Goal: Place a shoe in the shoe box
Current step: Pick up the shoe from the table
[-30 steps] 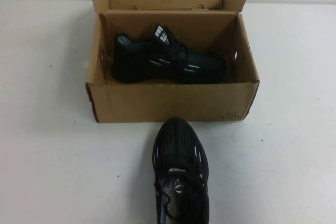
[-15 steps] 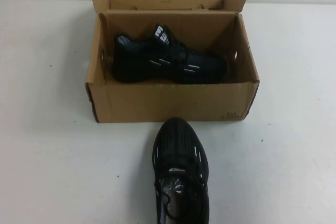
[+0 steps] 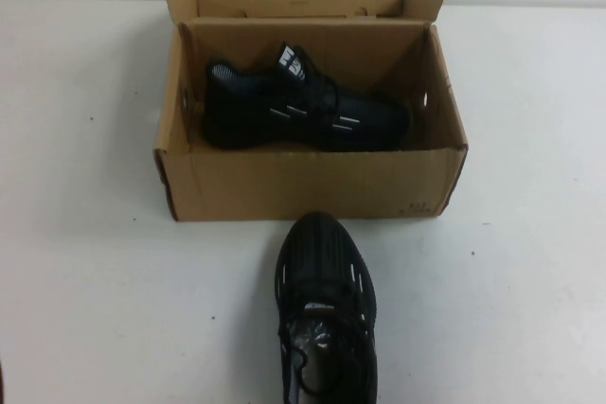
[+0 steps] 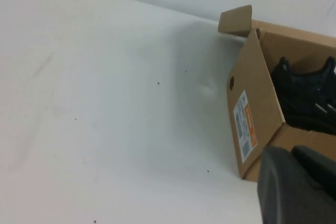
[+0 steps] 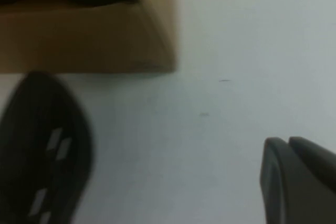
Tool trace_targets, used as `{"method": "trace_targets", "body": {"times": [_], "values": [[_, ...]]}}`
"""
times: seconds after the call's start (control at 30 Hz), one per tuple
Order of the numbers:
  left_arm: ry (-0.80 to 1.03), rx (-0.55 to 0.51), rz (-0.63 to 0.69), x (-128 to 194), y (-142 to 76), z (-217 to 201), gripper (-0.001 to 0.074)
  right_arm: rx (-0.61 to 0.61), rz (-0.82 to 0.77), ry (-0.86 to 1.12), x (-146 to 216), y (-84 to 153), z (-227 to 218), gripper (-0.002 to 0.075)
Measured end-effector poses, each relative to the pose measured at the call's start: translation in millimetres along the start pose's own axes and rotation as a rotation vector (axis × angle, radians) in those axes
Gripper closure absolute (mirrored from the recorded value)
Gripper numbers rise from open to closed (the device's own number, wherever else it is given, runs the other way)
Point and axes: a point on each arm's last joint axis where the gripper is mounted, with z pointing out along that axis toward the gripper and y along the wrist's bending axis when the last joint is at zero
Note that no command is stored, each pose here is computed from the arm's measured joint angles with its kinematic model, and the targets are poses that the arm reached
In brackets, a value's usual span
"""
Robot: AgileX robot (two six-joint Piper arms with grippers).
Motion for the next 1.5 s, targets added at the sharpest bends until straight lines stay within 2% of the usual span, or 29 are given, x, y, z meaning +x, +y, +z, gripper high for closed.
{"method": "trace_targets", "body": {"times": [0.07,0.17,0.37,0.5,0.6,0.8,0.9,1.07,1.23,1.33,1.5], "values": [[0.013,-0.003,0.017,1,0,0,0.0736,-0.157,-0.059,0.004,1,19,2,0.0743],[0.034,0.007,0.061,3,-1,0,0.0736,-0.325,-0.123,0.002,4,45,0,0.0743],[0.099,0.102,0.242,8,-9,4,0.0736,-0.595,-0.282,0.073,24,96,-2,0.0743],[0.193,0.187,0.337,14,-16,14,0.0736,-0.687,-0.344,0.145,41,125,8,0.0743],[0.251,0.206,0.341,17,-18,22,0.0736,-0.714,-0.360,0.222,59,148,21,0.0743],[0.323,0.272,0.331,24,-22,21,0.0736,-0.678,-0.448,0.379,86,196,49,0.0741],[0.381,0.323,0.328,29,-26,17,0.0736,-0.573,-0.444,0.451,85,216,63,0.0741],[0.427,0.350,0.321,33,-27,15,0.0736,-0.295,-0.494,0.491,57,228,77,0.0741],[0.421,0.322,0.225,31,-27,16,0.0736,-0.231,-0.470,0.496,45,236,78,0.0731],[0.416,0.276,0.161,30,-25,17,0.0736,-0.229,-0.447,0.525,48,239,82,0.0659],[0.412,0.200,0.130,29,-19,19,0.0736,-0.208,-0.420,0.596,62,242,98,0.0423]]}}
